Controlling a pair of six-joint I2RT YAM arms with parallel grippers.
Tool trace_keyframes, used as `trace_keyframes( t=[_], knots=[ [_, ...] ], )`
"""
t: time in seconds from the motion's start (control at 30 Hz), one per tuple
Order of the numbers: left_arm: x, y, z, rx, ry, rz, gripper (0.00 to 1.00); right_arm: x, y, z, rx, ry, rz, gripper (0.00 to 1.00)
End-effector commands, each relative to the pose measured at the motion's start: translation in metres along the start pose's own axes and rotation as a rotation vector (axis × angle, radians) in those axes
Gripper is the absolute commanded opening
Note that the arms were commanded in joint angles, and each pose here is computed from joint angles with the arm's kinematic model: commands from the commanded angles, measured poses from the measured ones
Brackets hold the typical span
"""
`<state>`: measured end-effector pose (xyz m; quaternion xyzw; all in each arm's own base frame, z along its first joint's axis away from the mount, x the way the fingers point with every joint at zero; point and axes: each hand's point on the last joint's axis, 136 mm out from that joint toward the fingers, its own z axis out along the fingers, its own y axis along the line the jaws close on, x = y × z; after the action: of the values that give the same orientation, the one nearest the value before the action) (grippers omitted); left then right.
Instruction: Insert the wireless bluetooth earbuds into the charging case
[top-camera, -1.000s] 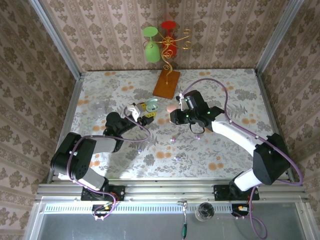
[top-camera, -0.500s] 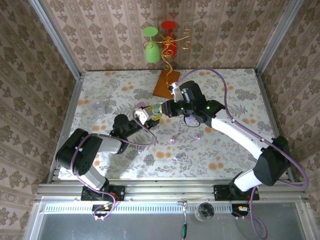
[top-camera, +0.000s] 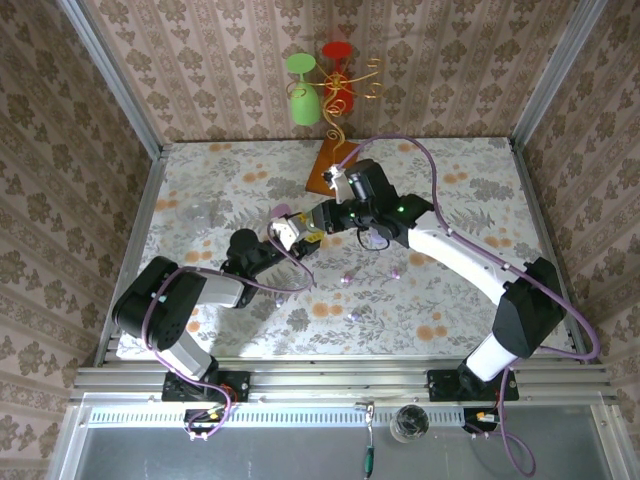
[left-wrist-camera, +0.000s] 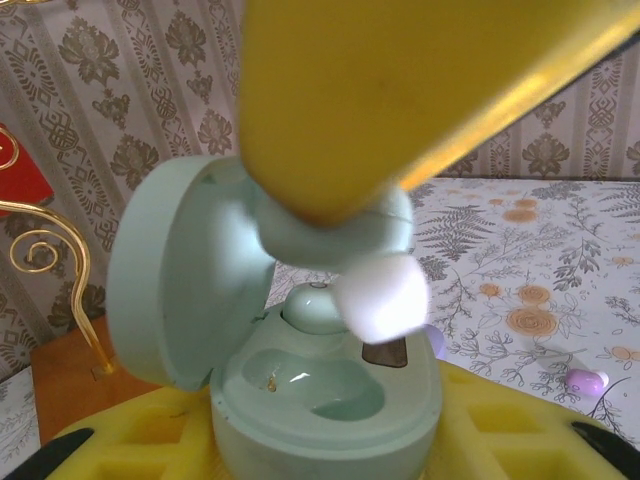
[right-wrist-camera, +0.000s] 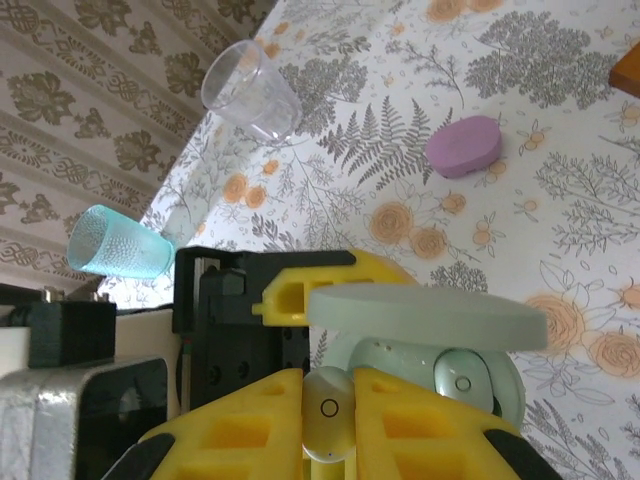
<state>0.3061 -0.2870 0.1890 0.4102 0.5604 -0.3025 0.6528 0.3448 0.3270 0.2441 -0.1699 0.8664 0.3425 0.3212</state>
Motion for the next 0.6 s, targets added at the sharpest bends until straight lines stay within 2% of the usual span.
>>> trace_keyframes(
  t=[0.0,0.57],
  knots=[
    [-0.018,-0.002,0.003,0.017,-0.054,0.040,0.42,-0.001,0.004,0.003,-0.003,0.011,-0.025,0.18],
    [-0.028,0.000,0.002,0.010,-0.074,0.047,0.42,0.010,-0.011,0.017,0.034,0.041,-0.030,0.18]
  ],
)
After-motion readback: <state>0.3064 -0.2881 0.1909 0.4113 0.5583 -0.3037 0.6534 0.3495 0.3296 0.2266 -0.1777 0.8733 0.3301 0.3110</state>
